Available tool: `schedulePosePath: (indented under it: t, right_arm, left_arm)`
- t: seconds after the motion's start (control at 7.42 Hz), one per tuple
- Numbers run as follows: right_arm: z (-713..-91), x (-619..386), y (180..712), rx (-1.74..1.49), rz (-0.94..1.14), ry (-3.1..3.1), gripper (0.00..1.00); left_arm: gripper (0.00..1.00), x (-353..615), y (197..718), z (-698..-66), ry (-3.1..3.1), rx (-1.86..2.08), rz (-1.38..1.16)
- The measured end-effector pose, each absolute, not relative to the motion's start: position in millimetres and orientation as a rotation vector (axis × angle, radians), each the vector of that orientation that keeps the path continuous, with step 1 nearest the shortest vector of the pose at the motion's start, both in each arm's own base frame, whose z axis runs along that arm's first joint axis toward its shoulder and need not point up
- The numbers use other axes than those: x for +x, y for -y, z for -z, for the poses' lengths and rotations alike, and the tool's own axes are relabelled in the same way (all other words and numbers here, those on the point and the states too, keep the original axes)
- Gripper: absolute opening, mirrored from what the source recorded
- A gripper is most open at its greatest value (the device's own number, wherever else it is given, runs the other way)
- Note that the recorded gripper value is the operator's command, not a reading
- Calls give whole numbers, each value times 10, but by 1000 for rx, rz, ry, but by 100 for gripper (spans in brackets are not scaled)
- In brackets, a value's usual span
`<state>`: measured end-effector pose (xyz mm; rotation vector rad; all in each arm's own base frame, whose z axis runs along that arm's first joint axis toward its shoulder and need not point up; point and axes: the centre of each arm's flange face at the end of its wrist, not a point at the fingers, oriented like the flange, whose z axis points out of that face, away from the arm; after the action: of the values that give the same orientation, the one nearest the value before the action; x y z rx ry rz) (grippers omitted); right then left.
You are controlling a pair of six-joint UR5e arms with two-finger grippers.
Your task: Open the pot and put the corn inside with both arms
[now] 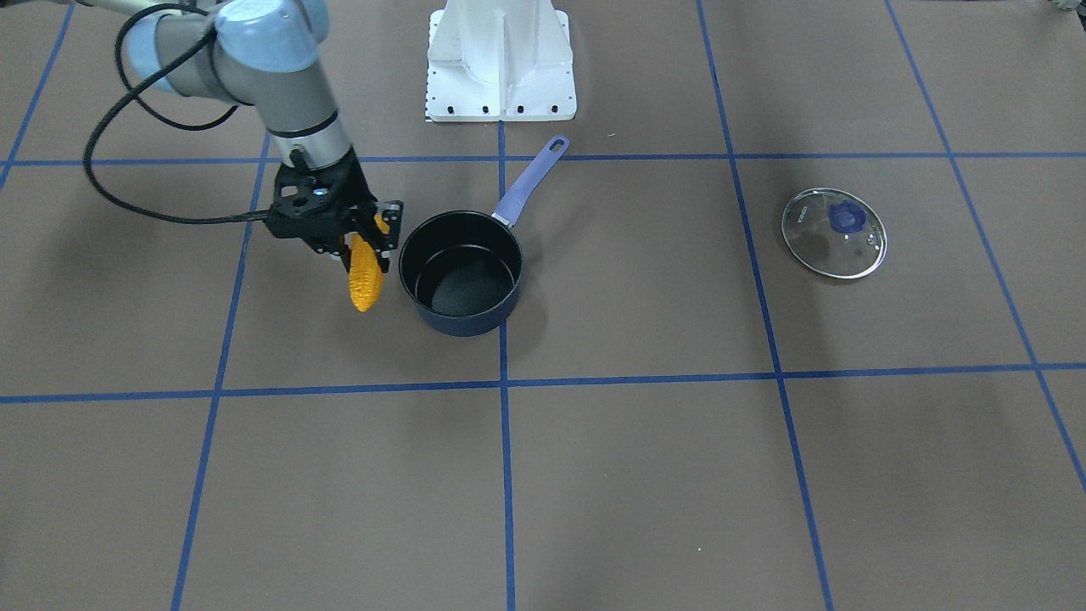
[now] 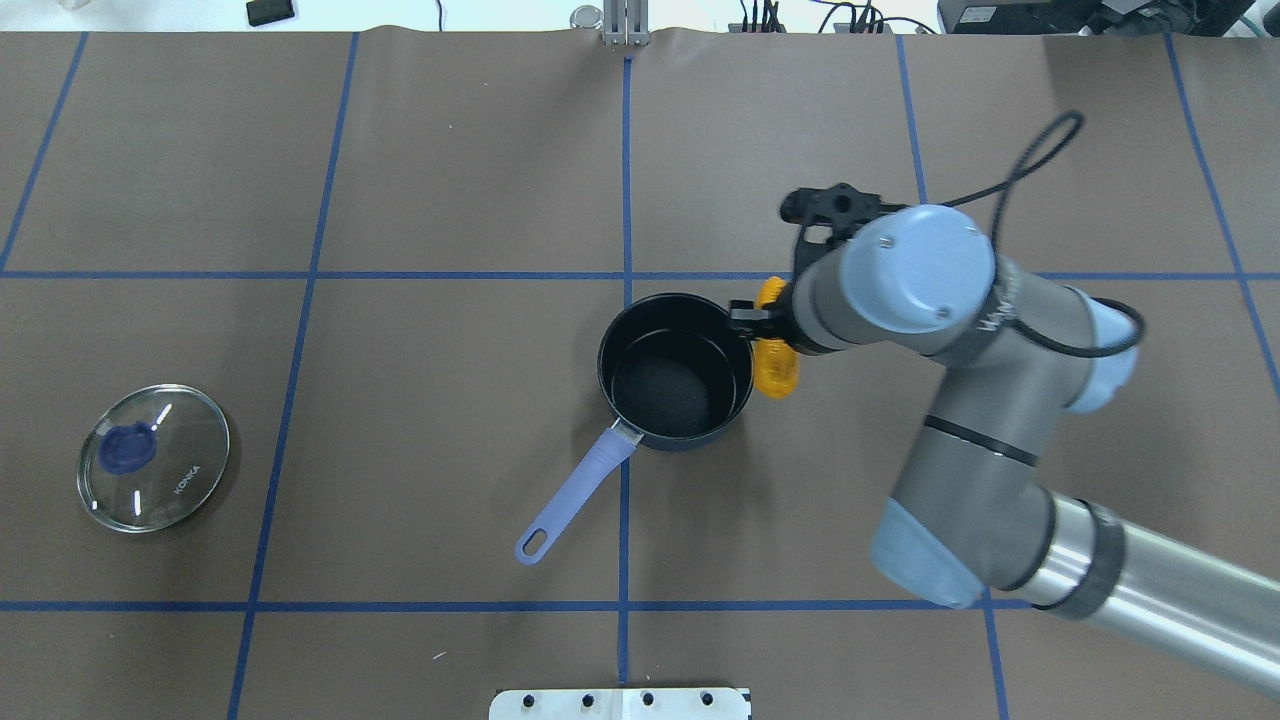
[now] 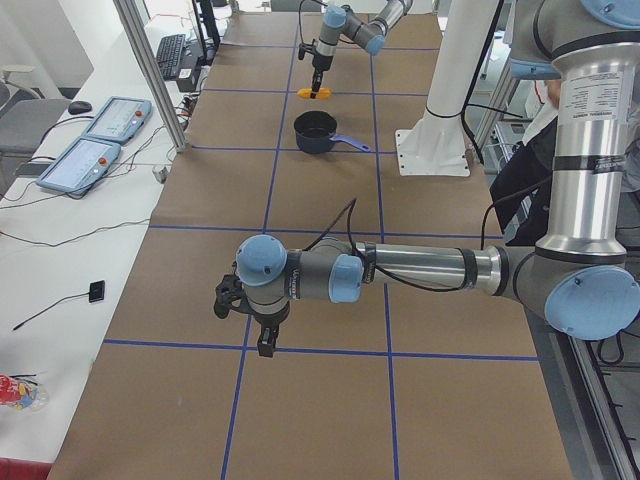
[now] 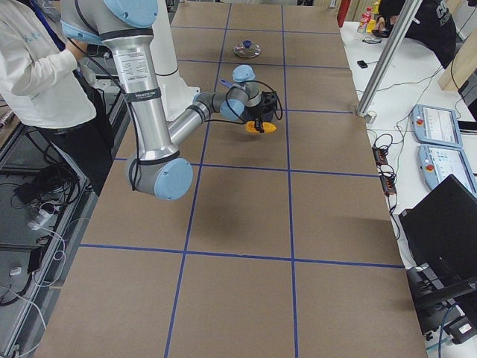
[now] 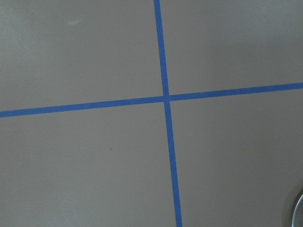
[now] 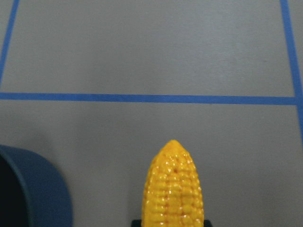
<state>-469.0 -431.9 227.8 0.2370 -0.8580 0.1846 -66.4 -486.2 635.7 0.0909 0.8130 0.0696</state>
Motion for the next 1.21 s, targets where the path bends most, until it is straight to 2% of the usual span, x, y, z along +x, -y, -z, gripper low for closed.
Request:
schedulePosePath:
  t: [0.13,0.27,0.4,1.21]
  right_arm:
    - [-1833,-5001,4342,214,-232,853,0]
    - [-1603,-5239,4352,204,-257,843,37]
    - [-1527,-5399,4346,202,-266,830,99]
    - [-1554,-5459,4392,225,-277,801,100]
  left_arm:
    - [98,-664,4843,-6377,-813,88,-68]
    - [98,-663,4825,-6393,-813,86,-67]
    - [98,-663,4815,-6401,-813,85,-67]
    - [98,-662,4758,-6453,-815,81,-67]
